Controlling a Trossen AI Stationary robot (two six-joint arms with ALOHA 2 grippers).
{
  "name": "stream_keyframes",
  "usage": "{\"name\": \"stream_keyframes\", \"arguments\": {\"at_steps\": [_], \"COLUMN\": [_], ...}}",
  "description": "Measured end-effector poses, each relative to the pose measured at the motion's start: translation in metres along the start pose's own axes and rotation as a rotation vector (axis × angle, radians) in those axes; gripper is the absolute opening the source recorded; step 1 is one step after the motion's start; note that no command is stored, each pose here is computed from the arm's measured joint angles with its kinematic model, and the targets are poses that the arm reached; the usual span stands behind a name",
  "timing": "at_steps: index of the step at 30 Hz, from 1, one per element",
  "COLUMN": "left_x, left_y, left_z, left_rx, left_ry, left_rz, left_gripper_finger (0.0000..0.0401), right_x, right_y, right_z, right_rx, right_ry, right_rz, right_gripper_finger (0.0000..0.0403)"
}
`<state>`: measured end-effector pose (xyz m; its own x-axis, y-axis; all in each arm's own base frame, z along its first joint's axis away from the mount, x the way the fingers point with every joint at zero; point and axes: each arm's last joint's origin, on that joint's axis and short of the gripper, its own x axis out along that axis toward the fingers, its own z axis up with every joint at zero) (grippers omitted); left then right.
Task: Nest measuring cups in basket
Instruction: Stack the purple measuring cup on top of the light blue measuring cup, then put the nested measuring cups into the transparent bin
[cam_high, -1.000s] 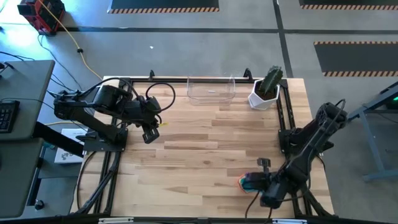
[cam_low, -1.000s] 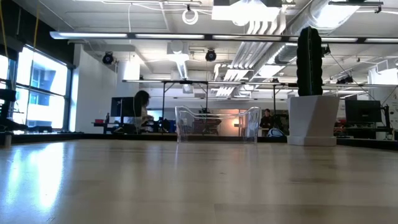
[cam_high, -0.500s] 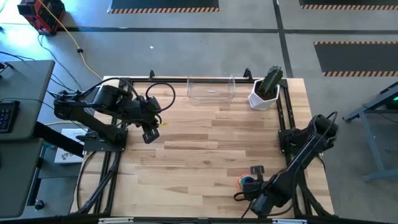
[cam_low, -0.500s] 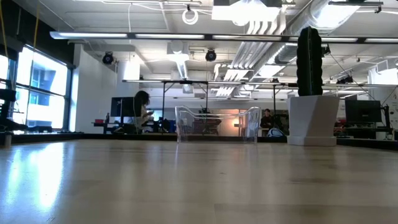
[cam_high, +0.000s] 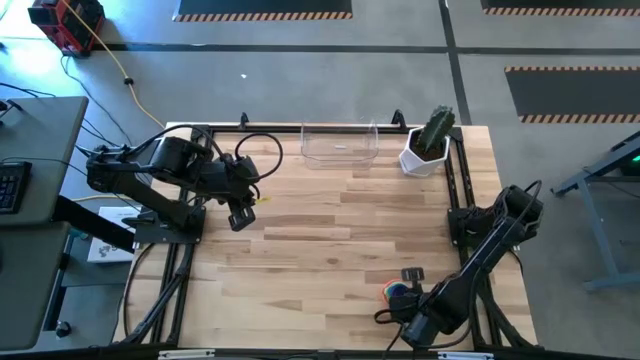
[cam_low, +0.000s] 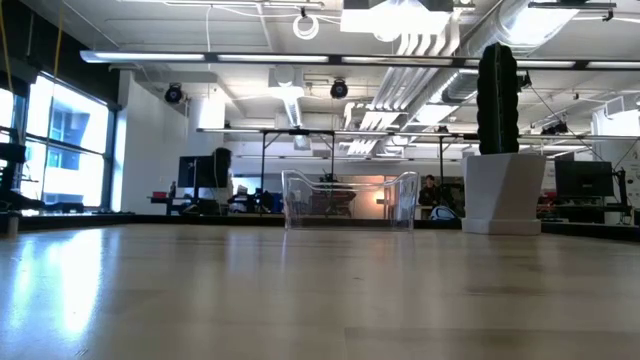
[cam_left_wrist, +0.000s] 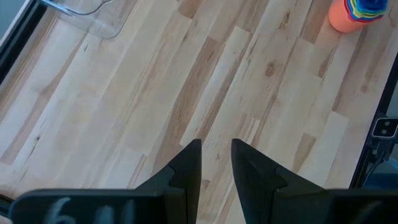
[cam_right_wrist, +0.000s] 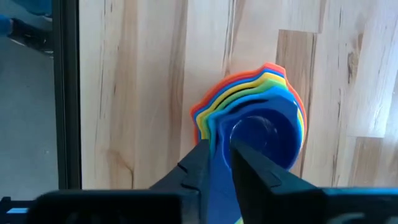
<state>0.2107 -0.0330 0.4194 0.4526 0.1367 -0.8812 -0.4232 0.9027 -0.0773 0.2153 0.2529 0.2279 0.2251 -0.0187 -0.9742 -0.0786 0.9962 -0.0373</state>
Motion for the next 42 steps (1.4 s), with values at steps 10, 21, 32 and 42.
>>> {"name": "stream_keyframes", "arguments": {"at_steps": [10, 21, 32, 42], "left_x": [0.000, -0.014, -0.013, 0.009], "left_y": [0.000, -0.008, 0.013, 0.046], "left_z": [0.000, -0.001, -0.047, -0.096], "left_rx": [0.000, 0.089, 0.069, 0.108], "left_ry": [0.007, -0.100, -0.318, -0.544], "left_rz": [-0.011, -0.128, -0.280, -0.384], "left_gripper_finger": [0.0078, 0.0078, 0.0078, 0.0078], "right_x": [-0.002, -0.038, -0.063, -0.077], "right_y": [-0.003, -0.029, -0.076, -0.115], "right_z": [0.001, 0.002, 0.020, 0.032], "right_rx": [0.066, 0.189, 0.259, 0.332], "right_ry": [-0.017, -0.276, -0.415, -0.444], "right_rz": [-0.008, -0.177, -0.277, -0.324], "right_gripper_finger": [0.0075, 0.0075, 0.0075, 0.0075]}}
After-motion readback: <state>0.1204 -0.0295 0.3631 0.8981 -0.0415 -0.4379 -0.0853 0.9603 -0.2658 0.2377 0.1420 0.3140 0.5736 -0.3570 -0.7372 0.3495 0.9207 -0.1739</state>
